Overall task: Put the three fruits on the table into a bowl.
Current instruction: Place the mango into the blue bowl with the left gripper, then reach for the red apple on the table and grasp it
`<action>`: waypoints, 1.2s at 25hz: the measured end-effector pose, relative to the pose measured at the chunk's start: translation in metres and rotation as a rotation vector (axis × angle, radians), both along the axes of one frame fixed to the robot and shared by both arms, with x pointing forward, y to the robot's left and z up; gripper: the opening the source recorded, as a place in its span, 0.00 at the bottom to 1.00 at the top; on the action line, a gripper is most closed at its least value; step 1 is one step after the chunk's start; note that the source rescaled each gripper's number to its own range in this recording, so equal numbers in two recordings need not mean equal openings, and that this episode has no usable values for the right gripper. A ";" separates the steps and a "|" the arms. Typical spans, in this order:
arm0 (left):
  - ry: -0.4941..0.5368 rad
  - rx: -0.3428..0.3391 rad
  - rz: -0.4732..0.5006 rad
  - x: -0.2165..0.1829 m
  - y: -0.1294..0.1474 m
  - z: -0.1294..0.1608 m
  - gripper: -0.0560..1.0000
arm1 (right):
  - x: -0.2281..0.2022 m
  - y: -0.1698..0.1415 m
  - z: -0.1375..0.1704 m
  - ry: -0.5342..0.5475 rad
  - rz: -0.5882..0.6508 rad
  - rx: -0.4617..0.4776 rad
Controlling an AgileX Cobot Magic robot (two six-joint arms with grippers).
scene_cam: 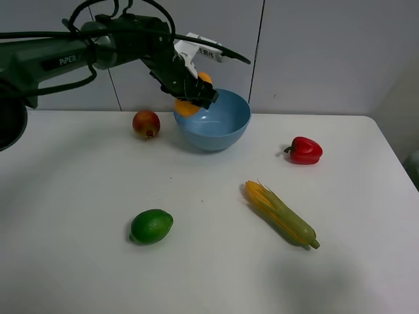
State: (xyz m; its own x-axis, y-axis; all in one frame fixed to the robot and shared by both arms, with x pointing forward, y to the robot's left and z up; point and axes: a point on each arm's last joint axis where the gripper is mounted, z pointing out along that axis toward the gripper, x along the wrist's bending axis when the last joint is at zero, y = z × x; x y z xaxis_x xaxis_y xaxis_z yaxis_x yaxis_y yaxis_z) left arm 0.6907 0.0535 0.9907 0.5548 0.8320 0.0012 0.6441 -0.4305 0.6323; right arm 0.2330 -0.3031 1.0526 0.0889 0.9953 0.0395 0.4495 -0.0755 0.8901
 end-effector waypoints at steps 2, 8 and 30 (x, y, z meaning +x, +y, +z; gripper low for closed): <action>0.004 -0.011 0.001 0.004 -0.004 -0.005 0.06 | 0.000 0.000 0.000 0.000 0.000 0.000; 0.033 -0.014 0.008 0.011 -0.008 -0.033 0.06 | 0.000 0.000 0.000 0.000 0.000 0.000; -0.093 -0.115 0.037 0.016 -0.009 0.000 0.98 | 0.000 0.000 0.000 0.000 0.000 0.000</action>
